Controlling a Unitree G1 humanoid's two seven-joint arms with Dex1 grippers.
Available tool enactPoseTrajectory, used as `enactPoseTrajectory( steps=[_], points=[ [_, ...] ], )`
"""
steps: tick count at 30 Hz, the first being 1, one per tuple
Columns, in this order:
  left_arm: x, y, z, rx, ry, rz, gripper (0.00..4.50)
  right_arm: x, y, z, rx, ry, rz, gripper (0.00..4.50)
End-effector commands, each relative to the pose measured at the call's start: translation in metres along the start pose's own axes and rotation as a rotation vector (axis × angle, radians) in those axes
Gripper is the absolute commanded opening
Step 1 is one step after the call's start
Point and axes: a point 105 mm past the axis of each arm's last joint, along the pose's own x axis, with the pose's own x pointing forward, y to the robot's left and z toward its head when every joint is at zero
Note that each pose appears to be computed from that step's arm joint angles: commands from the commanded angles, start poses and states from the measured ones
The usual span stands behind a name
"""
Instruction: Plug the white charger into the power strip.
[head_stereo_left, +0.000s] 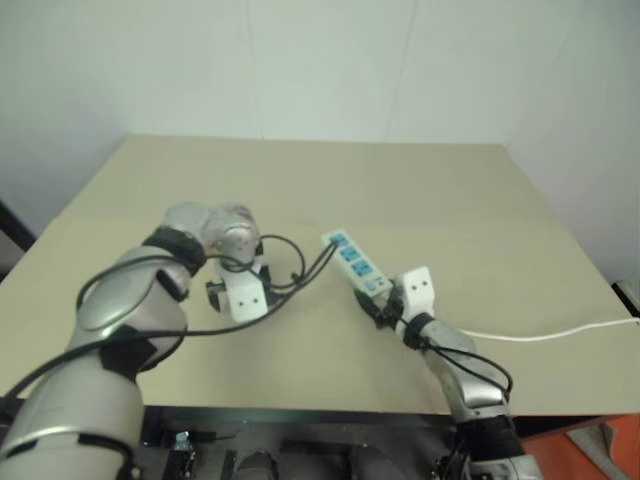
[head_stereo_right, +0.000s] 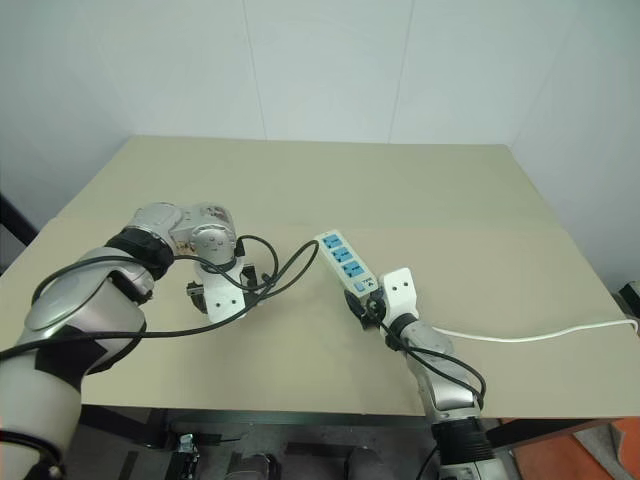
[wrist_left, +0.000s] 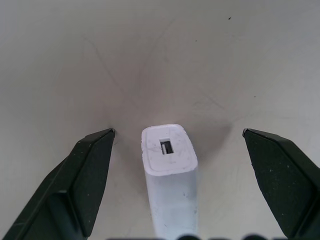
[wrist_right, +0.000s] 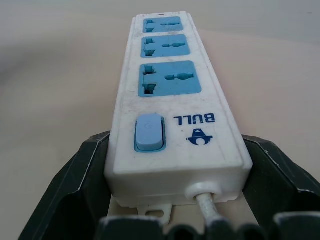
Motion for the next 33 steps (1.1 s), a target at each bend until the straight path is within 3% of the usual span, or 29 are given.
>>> enactPoseTrajectory(
  steps=[1, 4, 13, 16, 21, 25, 29, 33],
  points=[
    [-0.001, 0.002, -0.003, -0.010, 0.020, 0.009, 4.50, -0.005, 0.000, -0.021, 0.007, 0.080, 0.000, 3.47],
    [-0.001, 0.002, -0.002, -0.022, 0.011, -0.001, 3.88, -0.005, 0.000, -0.021, 0.008, 0.080, -0.001, 3.47],
    [-0.002, 0.001, -0.001, -0.025, -0.004, -0.002, 1.00, -0.004, 0.001, -0.022, 0.004, 0.084, 0.001, 3.47],
    [-0.008, 0.007, -0.001, -0.045, -0.016, 0.058, 1.01, -0.004, 0.002, -0.021, -0.002, 0.082, 0.007, 3.47],
    [-0.051, 0.030, -0.006, -0.145, -0.074, 0.304, 1.01, -0.002, 0.004, -0.016, -0.032, 0.062, 0.051, 3.47],
    [-0.100, 0.046, -0.006, -0.266, -0.258, 0.585, 1.01, 0.001, 0.007, 0.000, -0.085, 0.012, 0.160, 3.47],
    [-0.139, 0.048, -0.006, -0.467, -0.625, 0.894, 1.01, 0.007, 0.016, 0.026, -0.179, -0.045, 0.386, 3.47],
    [-0.149, 0.032, -0.004, -0.630, -1.021, 1.008, 1.01, 0.017, 0.030, 0.044, -0.236, -0.068, 0.609, 3.47]
  ],
)
